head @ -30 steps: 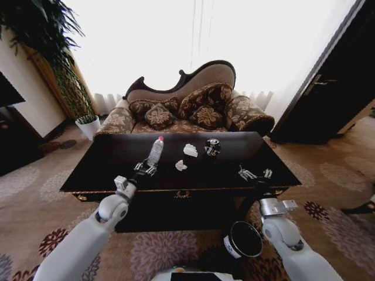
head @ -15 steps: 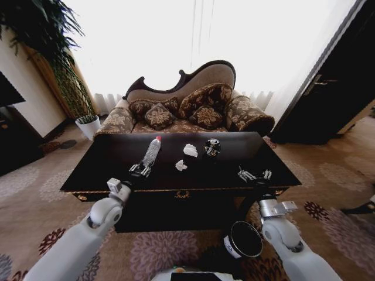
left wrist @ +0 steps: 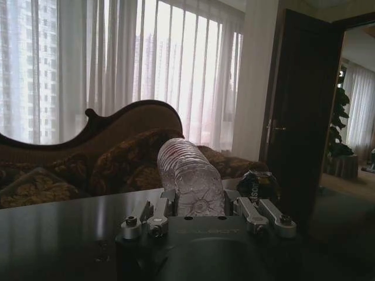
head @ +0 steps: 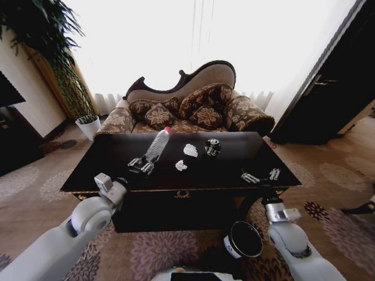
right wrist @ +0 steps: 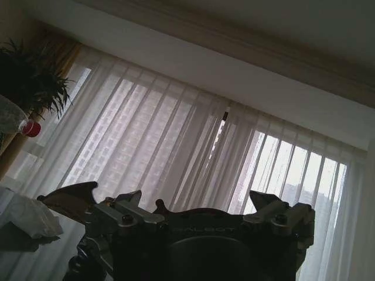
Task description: Move to the front of the table and place the trash on the table into the trash bin.
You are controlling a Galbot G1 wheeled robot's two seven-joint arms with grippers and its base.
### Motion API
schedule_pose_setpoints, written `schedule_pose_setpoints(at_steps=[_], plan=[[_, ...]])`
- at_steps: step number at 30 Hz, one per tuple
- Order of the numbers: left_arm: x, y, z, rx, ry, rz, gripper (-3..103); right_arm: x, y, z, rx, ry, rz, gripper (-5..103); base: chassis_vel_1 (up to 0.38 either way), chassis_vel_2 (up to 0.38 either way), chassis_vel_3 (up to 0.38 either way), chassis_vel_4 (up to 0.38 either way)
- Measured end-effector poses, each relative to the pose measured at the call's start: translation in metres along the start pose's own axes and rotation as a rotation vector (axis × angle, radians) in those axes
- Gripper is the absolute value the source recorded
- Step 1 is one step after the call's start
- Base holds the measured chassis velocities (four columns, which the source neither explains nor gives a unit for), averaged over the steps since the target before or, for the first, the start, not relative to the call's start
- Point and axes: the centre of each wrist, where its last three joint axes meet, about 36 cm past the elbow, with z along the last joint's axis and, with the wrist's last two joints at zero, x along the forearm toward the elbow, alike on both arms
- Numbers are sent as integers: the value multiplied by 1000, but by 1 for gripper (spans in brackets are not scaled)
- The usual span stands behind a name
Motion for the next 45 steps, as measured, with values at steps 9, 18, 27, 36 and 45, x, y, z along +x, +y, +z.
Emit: schedule_pose_setpoints(at_steps=[9,18,27,36,45], plan=[[-2,-17,-8,49,55,107,40,4,-23,32,343,-161,-71,100,0,0,0,0],[-14,-45,-25,129,103,259,40,-18,-55,42,653,-337,-190,100,0,0,0,0],[-48,-70,-35,122,111,364,40,-19,-52,48,649,-332,-223,100,0,0,0,0],[-74,-98,-30,150,137,446,40,-19,-42,54,630,-312,-223,100,0,0,0,0],[-97,-130,-18,195,145,485,40,-21,-36,44,597,-311,-192,100,0,0,0,0]])
